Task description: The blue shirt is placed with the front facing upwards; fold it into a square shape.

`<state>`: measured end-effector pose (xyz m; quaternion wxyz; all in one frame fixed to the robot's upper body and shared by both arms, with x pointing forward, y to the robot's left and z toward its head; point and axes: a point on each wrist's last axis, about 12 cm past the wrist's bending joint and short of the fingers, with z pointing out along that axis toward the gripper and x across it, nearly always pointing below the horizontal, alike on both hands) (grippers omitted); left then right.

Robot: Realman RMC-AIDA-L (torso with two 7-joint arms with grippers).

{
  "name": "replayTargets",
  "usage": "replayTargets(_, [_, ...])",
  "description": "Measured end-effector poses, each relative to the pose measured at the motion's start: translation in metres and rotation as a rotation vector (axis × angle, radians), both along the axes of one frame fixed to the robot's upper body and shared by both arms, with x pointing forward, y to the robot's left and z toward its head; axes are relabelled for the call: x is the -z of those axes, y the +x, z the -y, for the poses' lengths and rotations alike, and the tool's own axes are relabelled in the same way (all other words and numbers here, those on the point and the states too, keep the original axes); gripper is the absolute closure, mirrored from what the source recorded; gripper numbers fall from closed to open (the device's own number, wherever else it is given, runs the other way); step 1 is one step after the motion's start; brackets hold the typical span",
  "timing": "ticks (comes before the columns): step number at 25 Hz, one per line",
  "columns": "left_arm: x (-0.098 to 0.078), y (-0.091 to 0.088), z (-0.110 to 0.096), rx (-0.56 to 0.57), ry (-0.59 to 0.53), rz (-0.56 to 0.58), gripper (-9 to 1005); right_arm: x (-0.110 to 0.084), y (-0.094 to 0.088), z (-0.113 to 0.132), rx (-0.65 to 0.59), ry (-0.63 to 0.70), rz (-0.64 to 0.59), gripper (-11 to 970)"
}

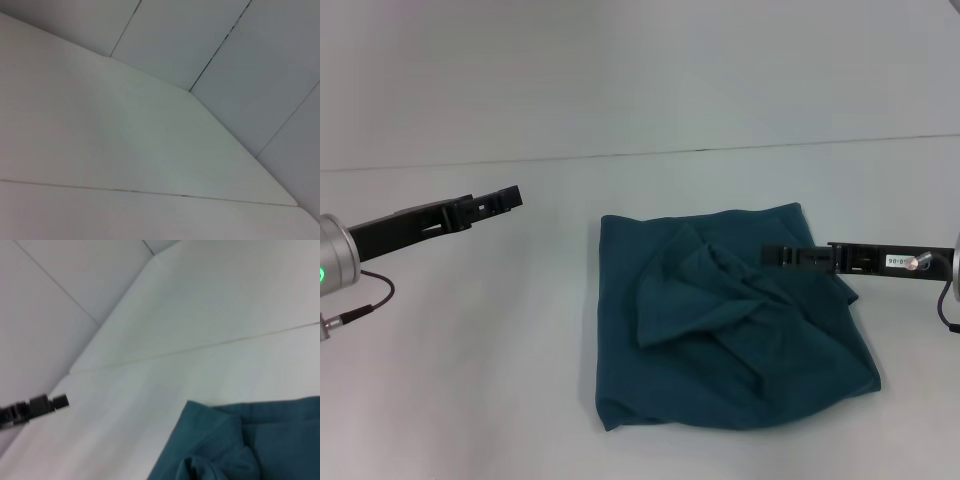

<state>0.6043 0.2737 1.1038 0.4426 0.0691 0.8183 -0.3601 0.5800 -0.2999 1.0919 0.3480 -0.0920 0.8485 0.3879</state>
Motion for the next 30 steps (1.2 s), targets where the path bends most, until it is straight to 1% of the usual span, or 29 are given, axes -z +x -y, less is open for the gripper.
replayTargets(3, [0.0, 0.0, 0.001, 0.003, 0.003, 0.004, 90, 0.0, 0.003, -0.003, -0.039, -0.066, 0.003, 42])
replayTargets(7, [0.0, 0.0, 0.001, 0.006, 0.003, 0.005, 90, -0.002, 0.009, -0.012, -0.107, -0.157, 0.018, 42])
replayTargets(12, [0.0, -0.001, 0.002, 0.01, 0.002, 0.006, 90, -0.006, 0.014, -0.019, -0.154, -0.221, 0.028, 42])
replayTargets(20, [0.0, -0.001, 0.002, 0.008, 0.001, 0.005, 91, -0.011, 0.018, -0.026, -0.211, -0.282, 0.054, 43])
replayTargets(30, [0.001, -0.001, 0.003, 0.005, 0.0, 0.004, 89, -0.01, 0.019, -0.039, -0.294, -0.333, 0.076, 43])
